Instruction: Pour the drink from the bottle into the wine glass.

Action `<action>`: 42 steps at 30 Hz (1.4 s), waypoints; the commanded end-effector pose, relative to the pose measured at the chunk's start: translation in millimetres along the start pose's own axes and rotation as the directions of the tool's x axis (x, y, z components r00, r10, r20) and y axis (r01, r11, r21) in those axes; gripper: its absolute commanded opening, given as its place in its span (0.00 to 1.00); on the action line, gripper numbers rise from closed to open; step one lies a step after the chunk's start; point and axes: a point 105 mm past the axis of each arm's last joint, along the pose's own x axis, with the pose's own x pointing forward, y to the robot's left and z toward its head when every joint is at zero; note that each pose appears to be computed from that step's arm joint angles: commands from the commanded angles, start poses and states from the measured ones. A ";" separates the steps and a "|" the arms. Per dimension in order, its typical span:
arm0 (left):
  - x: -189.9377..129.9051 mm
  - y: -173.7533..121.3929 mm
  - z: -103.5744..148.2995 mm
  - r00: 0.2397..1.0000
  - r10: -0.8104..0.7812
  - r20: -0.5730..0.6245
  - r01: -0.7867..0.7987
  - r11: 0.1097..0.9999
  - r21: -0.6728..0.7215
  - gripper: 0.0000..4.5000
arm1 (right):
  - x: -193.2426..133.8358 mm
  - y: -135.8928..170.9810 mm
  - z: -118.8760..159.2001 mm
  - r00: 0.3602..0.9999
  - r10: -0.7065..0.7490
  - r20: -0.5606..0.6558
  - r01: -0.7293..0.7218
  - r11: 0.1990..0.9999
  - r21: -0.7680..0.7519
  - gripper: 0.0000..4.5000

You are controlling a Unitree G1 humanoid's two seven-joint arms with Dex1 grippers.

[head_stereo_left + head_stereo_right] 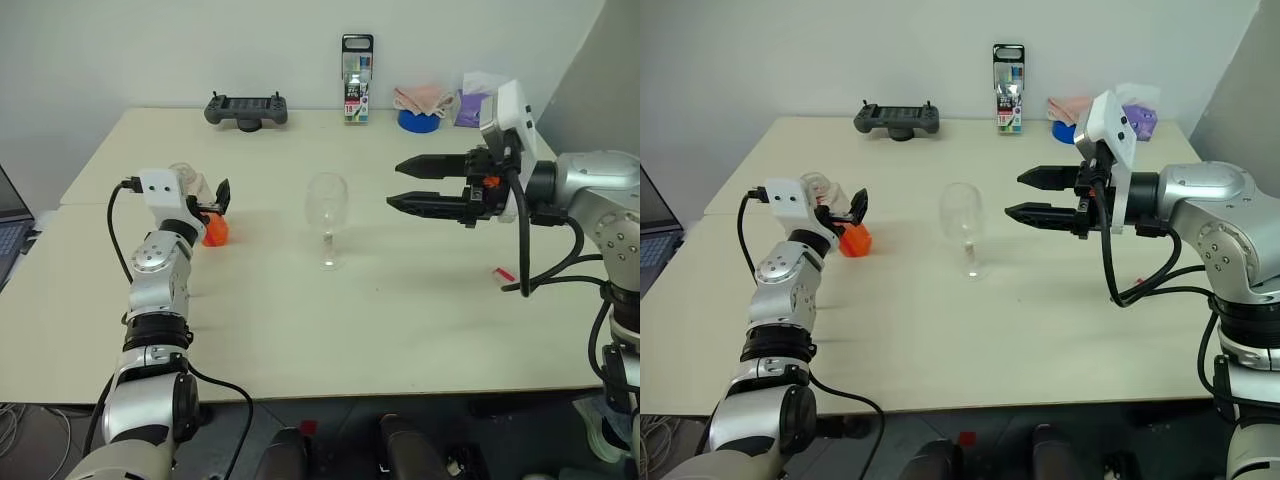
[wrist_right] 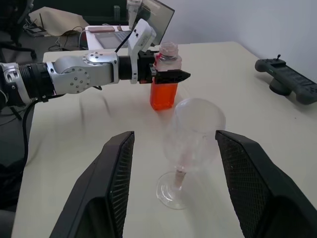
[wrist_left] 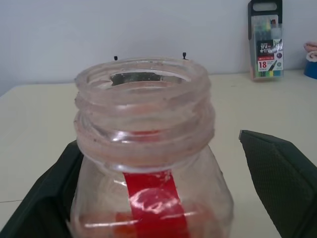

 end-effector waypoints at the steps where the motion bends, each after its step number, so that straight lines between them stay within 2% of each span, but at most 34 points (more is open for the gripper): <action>1: 3.6 4.6 17.7 0.998 -0.003 0.061 0.001 1.000 0.030 0.96 | -5.5 -1.0 12.7 0.999 -0.032 0.032 0.033 0.998 -0.047 0.62; 3: 3.2 5.9 16.8 0.998 0.000 0.060 -0.001 1.000 0.026 0.87 | -5.3 -0.4 13.2 0.999 -0.034 0.037 0.035 0.998 -0.044 0.63; 7: 0.5 5.1 17.0 0.997 -0.024 0.067 0.022 0.999 0.031 0.59 | -12.9 -2.1 12.9 0.996 -0.081 0.045 0.083 0.996 -0.043 0.63; 9: 2.9 -3.3 27.9 0.993 -0.081 0.090 0.078 0.996 0.041 0.45 | -20.5 -9.1 8.1 0.986 -0.162 0.041 0.164 0.985 -0.054 0.63; 10: 5.2 -15.0 38.9 0.982 -0.154 0.107 0.145 0.985 0.093 0.41 | -25.1 -9.7 5.1 0.980 -0.195 0.041 0.197 0.979 -0.056 0.63; 13: 11.5 -48.6 68.6 0.931 -0.339 0.135 0.303 0.924 0.234 0.40 | -32.8 -10.9 0.5 0.959 -0.276 0.059 0.279 0.958 -0.065 0.63; 16: 16.8 -93.8 100.7 0.838 -0.519 0.169 0.433 0.820 0.373 0.39 | -28.8 2.6 -12.3 0.940 -0.328 0.090 0.331 0.943 -0.017 0.63; 21: 19.7 -128.1 112.7 0.746 -0.643 0.172 0.504 0.714 0.486 0.39 | -21.3 10.0 -24.2 0.923 -0.375 0.088 0.378 0.926 -0.021 0.63; 28: 25.4 -143.8 104.0 0.692 -0.711 0.122 0.513 0.604 0.610 0.39 | -31.7 14.7 -21.0 0.895 -0.421 0.149 0.426 0.905 0.001 0.63; 35: 27.3 -142.5 105.7 0.685 -0.718 0.124 0.477 0.570 0.669 0.39 | -30.0 26.2 -29.8 0.900 -0.416 0.132 0.417 0.909 0.021 0.63; 42: 28.0 -140.8 102.9 0.696 -0.708 0.122 0.440 0.554 0.707 0.38 | -29.0 23.9 -32.5 0.887 -0.442 0.134 0.442 0.896 0.033 0.63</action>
